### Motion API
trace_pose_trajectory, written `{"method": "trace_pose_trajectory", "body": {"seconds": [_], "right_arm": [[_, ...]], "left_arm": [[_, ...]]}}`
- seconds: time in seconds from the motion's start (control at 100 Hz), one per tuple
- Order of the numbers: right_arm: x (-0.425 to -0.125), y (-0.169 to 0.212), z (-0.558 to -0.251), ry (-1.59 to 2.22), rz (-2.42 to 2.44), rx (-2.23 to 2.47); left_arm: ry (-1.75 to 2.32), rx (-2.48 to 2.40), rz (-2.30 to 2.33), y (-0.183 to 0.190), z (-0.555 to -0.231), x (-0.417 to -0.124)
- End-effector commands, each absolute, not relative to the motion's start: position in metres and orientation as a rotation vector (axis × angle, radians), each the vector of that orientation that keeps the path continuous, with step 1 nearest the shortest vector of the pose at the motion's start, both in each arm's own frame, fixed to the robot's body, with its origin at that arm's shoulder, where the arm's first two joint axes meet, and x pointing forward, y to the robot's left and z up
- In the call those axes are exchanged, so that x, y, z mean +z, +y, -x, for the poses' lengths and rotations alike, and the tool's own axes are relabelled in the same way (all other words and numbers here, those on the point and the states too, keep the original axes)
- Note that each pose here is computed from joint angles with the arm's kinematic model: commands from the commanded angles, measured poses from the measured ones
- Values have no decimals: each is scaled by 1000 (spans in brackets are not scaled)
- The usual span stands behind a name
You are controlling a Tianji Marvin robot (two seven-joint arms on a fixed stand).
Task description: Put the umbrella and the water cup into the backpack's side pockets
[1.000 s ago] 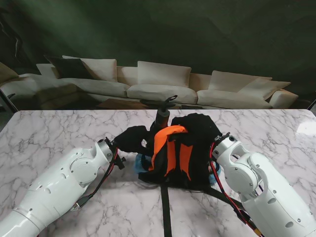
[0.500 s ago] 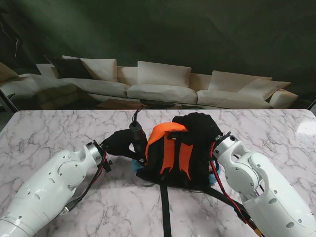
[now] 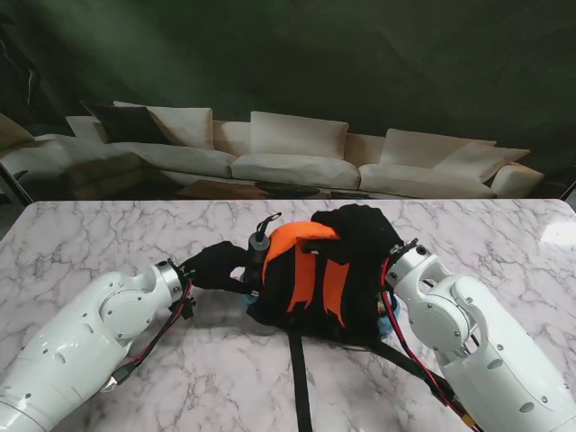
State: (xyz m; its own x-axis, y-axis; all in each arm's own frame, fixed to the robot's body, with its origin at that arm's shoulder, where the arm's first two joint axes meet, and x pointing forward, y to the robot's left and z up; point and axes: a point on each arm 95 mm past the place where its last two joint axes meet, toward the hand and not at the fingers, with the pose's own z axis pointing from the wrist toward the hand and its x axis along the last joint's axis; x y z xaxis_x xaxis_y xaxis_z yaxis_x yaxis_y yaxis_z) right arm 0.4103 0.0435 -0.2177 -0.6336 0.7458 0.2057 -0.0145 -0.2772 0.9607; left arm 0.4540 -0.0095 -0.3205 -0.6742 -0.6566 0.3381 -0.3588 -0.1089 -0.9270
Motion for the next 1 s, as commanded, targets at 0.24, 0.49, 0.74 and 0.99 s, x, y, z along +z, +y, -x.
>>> {"method": "trace_pose_trajectory", "body": {"seconds": [0.24, 0.49, 0.74, 0.99], "right_arm": [[-220, 45, -409, 1479, -922, 1950], [-219, 43, -408, 1475, -918, 1946], [-217, 43, -408, 1470, -914, 1950], [-218, 44, -408, 1472, -915, 1953]], "left_arm": [[1955, -1822, 1194, 6, -447, -310], [1734, -1903, 1084, 8, -446, -295], [1641, -1930, 1035, 14, -439, -280], [1662, -1991, 1097, 3, -446, -268]]}}
